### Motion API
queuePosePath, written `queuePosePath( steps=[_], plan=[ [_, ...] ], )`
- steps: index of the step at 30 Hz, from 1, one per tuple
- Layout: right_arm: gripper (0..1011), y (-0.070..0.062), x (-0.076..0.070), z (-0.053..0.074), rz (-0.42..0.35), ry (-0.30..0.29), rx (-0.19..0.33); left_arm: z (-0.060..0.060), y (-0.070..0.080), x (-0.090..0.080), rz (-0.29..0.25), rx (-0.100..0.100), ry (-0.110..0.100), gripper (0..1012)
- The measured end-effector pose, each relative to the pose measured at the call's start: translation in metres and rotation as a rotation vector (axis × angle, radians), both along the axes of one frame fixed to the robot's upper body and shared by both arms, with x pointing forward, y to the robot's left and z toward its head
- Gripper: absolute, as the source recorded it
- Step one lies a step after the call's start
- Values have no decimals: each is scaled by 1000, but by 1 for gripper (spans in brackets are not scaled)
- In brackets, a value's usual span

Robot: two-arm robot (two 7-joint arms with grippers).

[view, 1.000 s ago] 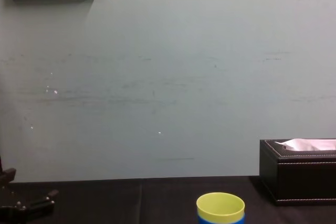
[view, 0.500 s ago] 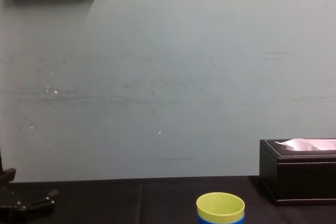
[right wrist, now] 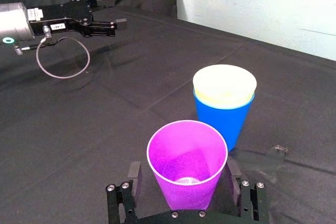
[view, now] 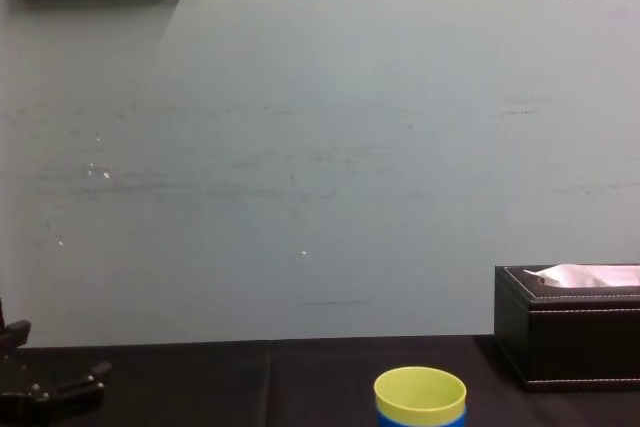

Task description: Stack the three plastic cups sequentially using one hand.

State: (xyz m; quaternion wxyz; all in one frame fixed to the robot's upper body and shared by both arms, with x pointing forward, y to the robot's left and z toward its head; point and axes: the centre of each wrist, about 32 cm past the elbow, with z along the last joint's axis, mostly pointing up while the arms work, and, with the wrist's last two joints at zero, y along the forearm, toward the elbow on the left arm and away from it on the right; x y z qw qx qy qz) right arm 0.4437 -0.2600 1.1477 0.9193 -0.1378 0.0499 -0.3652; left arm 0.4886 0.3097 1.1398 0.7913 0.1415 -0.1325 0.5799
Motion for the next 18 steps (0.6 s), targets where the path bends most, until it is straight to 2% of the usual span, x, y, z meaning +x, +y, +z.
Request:
queuePosePath(
  steps=[18],
  plan=[
    [1000, 4, 4, 0, -7, -13, -8, 0, 0, 0, 0, 0, 0, 1000]
  ],
)
